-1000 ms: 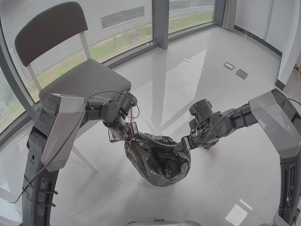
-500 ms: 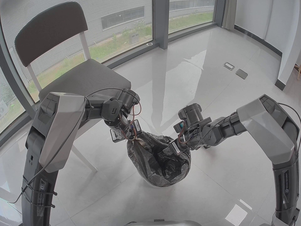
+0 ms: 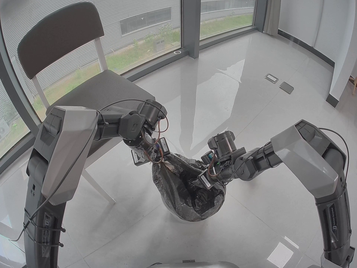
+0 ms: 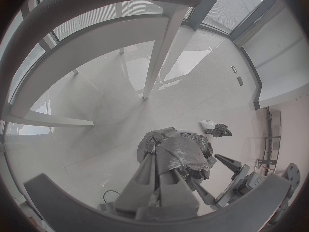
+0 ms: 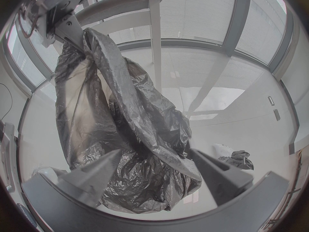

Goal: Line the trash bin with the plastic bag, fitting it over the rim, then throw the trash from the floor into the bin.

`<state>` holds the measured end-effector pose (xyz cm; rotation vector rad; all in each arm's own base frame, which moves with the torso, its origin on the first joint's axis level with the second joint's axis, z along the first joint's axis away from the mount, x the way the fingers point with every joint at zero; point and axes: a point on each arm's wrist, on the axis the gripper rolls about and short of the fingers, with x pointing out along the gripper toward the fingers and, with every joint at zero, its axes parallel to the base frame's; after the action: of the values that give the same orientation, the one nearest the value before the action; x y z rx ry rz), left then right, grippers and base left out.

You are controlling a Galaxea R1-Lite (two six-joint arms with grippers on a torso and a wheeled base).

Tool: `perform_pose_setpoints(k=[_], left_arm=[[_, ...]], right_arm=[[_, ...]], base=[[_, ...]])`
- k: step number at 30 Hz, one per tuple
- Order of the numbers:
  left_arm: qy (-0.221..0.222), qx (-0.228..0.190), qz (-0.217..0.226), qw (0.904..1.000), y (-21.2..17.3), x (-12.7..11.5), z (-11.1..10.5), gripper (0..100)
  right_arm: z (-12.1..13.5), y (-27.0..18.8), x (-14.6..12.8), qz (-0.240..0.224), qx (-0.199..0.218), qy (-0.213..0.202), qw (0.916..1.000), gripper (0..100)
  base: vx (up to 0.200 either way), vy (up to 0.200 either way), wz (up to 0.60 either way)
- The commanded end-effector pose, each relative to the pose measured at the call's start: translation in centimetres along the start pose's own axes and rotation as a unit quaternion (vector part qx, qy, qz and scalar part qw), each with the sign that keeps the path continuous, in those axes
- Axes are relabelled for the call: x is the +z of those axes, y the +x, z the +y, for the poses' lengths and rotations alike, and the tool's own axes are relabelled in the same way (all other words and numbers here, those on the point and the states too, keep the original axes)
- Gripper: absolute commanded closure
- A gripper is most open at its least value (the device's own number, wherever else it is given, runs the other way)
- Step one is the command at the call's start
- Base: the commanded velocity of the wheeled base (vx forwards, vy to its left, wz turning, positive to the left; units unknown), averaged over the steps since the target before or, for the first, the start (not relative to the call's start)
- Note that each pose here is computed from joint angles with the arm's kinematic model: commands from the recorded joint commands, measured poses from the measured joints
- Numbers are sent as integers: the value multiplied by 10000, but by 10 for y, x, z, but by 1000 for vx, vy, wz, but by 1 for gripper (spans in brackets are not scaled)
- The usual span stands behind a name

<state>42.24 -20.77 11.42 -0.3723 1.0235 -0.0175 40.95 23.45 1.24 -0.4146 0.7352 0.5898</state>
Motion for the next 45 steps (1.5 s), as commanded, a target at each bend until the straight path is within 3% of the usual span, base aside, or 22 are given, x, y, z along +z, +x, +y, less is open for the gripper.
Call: perform_pose_setpoints(k=[1, 14, 20, 26, 33, 34, 45], left_arm=[[8, 3, 7, 10000, 1, 0, 0, 100], [-19, 20, -73, 10000, -4, 4, 3, 100], [-17, 39, -70, 10000, -8, 4, 4, 100], [3, 51, -52, 10000, -9, 1, 3, 100], [21, 24, -71, 10000, -12, 1, 1, 100], [21, 24, -71, 10000, -12, 1, 1, 100], [10, 82, -49, 10000, -7, 0, 2, 100]], right_arm=[[1, 5, -3, 17, 7, 5, 10000, 100], [-11, 14, 13, -328, -137, 9, 9994, 100], [-36, 16, 11, -379, -355, -185, 9985, 100], [-56, 14, 13, -474, -527, -117, 9974, 100], [-52, 21, 18, -567, -511, -111, 9970, 100], [-52, 22, 19, -583, -510, -117, 9969, 0], [-52, 14, 29, -763, -550, -96, 9955, 0]], base=[[0, 0, 0], [0, 0, 0], [0, 0, 0], [0, 0, 0], [0, 0, 0], [0, 0, 0], [0, 0, 0]])
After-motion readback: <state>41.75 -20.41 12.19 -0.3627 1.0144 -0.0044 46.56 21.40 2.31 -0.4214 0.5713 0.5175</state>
